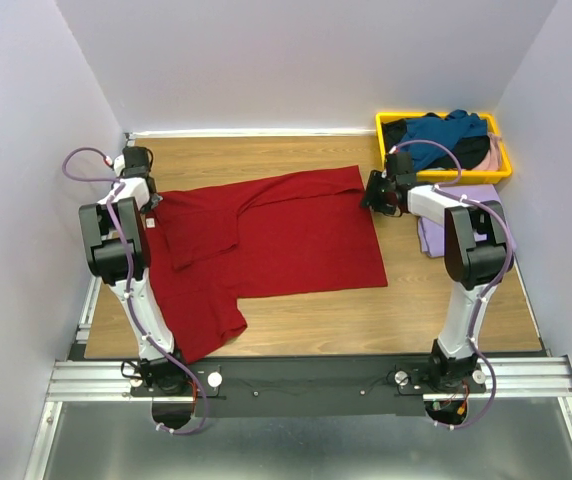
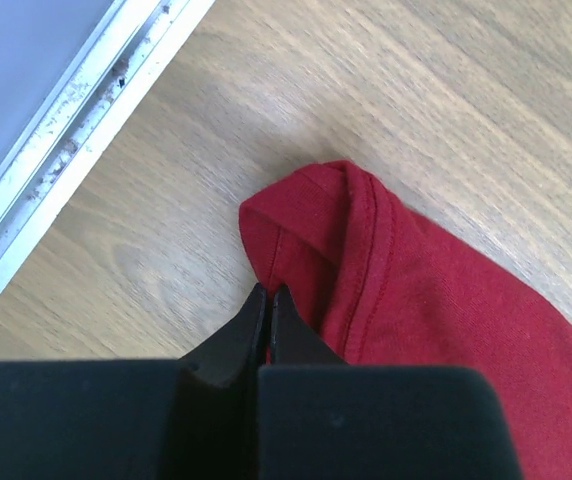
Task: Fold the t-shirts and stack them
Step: Fold the tshirt
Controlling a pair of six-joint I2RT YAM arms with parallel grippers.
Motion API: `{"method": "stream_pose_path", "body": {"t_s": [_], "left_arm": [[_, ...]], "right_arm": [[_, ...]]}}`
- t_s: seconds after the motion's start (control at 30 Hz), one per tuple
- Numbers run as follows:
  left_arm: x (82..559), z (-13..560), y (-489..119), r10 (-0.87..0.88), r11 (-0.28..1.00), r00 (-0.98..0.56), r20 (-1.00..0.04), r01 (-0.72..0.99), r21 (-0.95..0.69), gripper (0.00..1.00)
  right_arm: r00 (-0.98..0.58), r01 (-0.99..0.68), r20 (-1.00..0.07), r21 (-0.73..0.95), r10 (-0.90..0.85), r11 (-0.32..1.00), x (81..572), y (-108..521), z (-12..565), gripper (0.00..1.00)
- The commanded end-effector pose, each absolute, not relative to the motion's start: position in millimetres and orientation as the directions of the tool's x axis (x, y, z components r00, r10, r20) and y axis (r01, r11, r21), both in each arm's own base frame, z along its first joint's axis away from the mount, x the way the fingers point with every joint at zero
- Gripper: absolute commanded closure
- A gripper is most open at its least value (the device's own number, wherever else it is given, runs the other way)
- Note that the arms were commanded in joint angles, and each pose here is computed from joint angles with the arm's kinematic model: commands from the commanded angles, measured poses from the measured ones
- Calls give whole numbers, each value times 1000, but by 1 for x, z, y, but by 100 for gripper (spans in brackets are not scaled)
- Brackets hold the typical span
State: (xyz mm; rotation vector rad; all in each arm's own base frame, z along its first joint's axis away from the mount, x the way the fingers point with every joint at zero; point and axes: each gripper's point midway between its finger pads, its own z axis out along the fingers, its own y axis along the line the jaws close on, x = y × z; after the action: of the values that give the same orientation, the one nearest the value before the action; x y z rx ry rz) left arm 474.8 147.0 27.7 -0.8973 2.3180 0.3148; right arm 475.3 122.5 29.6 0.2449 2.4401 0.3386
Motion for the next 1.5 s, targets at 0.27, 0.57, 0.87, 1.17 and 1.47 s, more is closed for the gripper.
{"method": "stream_pose_path", "body": {"t_s": [0.27,0.57,0.87,1.17,1.47], "left_arm": [[460,114,135,-541,732,-435,-720,-665,-148,62],[430,121,89,-509,797,-481,-714,-576,-181,61],[444,92,61,-450,847,-552,-702,-513,-140,62],[444,55,65,-445,844,-599,-666,-530,-87,62],[440,40,66,-444,841,-615,-651,-536,-67,63]], "right_arm": [[-624,242,-562,522,542,818,515,135,76,46],[-453,376,-494,649,742,661,548,133,80,46],[-426,467,-433,647,794,603,548,132,47,47],[-435,494,-405,639,804,589,539,133,34,48],[-465,506,-375,631,802,588,531,139,20,52]]}}
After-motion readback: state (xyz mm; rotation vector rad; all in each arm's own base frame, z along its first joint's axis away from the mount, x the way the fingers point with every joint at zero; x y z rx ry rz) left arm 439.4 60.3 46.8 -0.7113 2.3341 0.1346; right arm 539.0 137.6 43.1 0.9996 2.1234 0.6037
